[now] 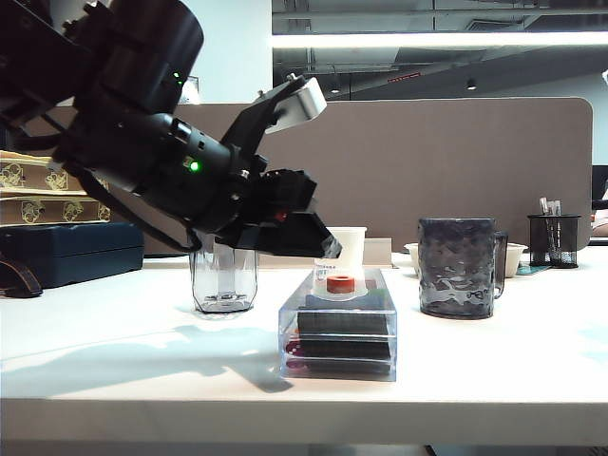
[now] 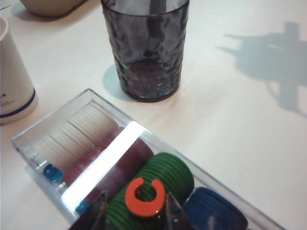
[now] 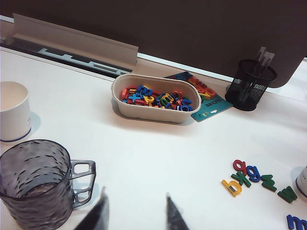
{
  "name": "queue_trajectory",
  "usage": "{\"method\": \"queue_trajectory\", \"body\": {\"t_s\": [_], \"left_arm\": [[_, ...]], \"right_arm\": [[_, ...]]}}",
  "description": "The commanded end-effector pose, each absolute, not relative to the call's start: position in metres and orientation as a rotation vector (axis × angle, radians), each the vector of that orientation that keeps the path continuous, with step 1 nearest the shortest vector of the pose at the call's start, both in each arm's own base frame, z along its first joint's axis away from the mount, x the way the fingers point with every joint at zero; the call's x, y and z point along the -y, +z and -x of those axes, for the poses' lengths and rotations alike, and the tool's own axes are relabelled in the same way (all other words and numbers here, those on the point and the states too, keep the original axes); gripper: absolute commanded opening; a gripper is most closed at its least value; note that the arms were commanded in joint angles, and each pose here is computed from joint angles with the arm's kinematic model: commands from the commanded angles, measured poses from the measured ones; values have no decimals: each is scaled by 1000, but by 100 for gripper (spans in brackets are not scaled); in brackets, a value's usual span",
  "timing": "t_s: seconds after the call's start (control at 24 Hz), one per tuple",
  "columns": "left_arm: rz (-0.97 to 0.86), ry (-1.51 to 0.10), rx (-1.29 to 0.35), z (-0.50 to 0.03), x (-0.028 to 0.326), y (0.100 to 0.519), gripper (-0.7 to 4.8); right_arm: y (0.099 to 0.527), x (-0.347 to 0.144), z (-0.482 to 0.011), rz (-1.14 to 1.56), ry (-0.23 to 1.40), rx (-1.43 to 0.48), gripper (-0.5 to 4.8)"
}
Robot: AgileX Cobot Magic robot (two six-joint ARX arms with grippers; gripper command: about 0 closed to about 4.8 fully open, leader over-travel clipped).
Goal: Pick up the letter "c" and put it in the paper cup.
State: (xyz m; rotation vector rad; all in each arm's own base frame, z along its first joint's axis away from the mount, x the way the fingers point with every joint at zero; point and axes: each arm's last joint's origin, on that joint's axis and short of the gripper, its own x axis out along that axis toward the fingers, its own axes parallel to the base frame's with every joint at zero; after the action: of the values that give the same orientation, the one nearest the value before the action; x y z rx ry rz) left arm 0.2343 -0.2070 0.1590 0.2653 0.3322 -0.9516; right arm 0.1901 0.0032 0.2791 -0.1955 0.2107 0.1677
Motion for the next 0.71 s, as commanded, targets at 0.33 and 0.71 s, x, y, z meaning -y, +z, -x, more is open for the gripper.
{"method": "queue_trajectory", "body": {"t_s": [0.33, 0.71], "left_arm": [[-264, -975, -367, -238, 212, 151, 157], [-264, -975, -371, -239, 212, 150, 157]], "right_arm": [[283, -3, -191, 193, 162, -189, 149], [283, -3, -191, 193, 162, -189, 149]]}}
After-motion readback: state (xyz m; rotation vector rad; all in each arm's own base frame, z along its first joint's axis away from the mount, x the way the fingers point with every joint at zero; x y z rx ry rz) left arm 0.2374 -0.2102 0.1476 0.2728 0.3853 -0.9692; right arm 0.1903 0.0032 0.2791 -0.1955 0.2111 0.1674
